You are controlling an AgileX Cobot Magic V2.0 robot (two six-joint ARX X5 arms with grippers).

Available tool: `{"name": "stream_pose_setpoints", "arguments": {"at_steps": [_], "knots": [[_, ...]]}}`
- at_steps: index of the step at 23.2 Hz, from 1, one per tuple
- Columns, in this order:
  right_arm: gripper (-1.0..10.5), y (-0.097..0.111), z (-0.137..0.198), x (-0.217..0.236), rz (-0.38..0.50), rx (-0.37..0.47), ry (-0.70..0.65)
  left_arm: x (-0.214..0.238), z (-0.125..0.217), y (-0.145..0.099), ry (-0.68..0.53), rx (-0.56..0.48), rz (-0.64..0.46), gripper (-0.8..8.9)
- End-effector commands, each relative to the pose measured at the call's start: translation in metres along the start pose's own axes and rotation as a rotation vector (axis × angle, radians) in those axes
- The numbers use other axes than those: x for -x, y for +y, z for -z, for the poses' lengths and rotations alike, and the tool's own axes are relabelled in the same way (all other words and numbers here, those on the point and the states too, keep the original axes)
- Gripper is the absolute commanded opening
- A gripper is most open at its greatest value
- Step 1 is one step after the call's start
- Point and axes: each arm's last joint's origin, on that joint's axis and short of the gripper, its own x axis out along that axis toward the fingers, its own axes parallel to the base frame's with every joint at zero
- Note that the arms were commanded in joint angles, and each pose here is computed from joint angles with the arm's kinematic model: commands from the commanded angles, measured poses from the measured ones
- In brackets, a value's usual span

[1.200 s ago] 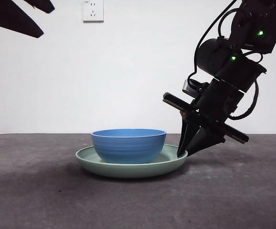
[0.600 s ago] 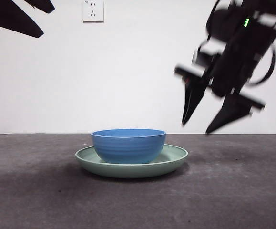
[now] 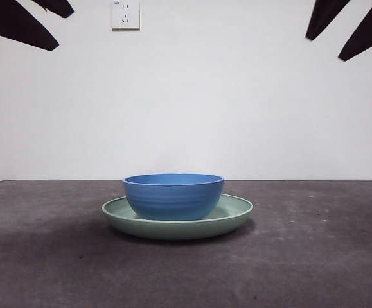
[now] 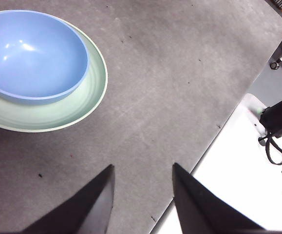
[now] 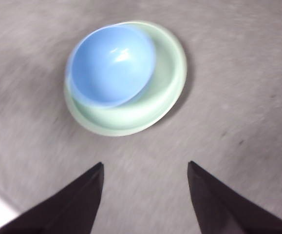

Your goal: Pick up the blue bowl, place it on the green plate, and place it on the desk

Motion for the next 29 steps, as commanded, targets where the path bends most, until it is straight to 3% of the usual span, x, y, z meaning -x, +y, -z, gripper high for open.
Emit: {"name": "stream_pose_setpoints", "arguments": {"at_steps": [1,5,8,17,20,21,29], "knots": [[2.7,0.004,0.023,0.001,-0.028,0.038,0.007,0.000,-0.003,-0.001,-0.008,-0.020,0.009,1.87],[2.7,0.005,0.065,0.000,-0.080,0.073,-0.018,0.000,-0.003,-0.001,-0.008,-0.020,0.009,1.86],[2.7,0.005,0.079,0.005,-0.113,0.088,-0.058,0.000,-0.003,-0.001,-0.008,-0.020,0.009,1.86],[2.5,0.006,0.082,0.013,-0.121,0.099,-0.099,0.000,-0.003,-0.001,-0.007,-0.020,0.009,1.79],[-0.1,0.006,0.082,0.013,-0.120,0.099,-0.099,0.000,-0.003,-0.001,-0.007,-0.020,0.009,0.37],[0.2,0.006,0.082,0.013,-0.120,0.099,-0.100,0.000,-0.003,-0.001,-0.008,-0.020,0.009,0.03],[0.2,0.006,0.082,0.013,-0.120,0.099,-0.101,0.000,-0.003,-0.001,-0.009,-0.021,0.009,0.10]]}}
